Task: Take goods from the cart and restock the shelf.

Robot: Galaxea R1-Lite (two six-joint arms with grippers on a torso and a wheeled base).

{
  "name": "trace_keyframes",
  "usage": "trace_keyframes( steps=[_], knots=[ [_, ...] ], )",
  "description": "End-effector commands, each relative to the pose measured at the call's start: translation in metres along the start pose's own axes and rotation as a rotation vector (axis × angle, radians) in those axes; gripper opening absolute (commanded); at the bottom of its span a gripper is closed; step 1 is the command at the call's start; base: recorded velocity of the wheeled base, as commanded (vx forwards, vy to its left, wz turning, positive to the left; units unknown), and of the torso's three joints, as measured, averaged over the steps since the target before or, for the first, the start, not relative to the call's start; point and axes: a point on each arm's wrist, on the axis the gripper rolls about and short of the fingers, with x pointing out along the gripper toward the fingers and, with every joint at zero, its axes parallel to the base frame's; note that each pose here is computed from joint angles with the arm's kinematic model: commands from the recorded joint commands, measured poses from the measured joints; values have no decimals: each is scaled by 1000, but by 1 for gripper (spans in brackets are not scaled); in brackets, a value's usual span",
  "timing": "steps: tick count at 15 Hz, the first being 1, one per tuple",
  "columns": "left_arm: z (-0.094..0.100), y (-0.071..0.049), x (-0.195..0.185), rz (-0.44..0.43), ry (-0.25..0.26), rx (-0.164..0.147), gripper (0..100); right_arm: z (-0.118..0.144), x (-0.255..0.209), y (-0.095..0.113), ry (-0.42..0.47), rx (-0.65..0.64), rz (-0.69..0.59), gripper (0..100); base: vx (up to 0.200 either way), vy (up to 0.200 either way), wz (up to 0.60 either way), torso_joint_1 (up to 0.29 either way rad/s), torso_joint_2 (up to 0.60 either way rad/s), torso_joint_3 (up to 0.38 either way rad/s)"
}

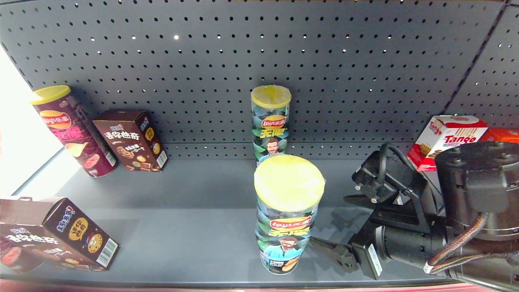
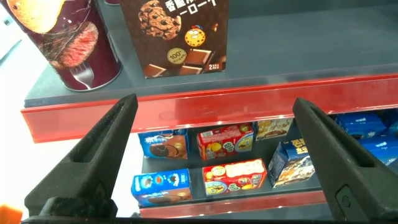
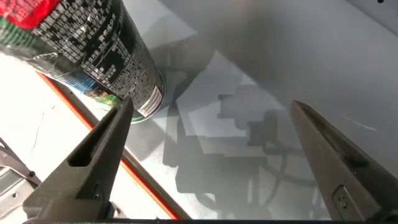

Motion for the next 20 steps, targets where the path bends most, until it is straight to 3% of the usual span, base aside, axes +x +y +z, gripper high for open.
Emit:
trace_keyframes(
  steps=[1, 20],
  knots=[
    [0, 0, 0, -1, 3, 0, 100, 1, 1, 0, 1, -1, 0, 100, 0, 0, 0, 0, 0, 0],
    [0, 0, 0, 0, 2, 0, 100, 3, 15, 6, 17, -10, 13, 100, 0, 0, 0, 0, 0, 0]
  ],
)
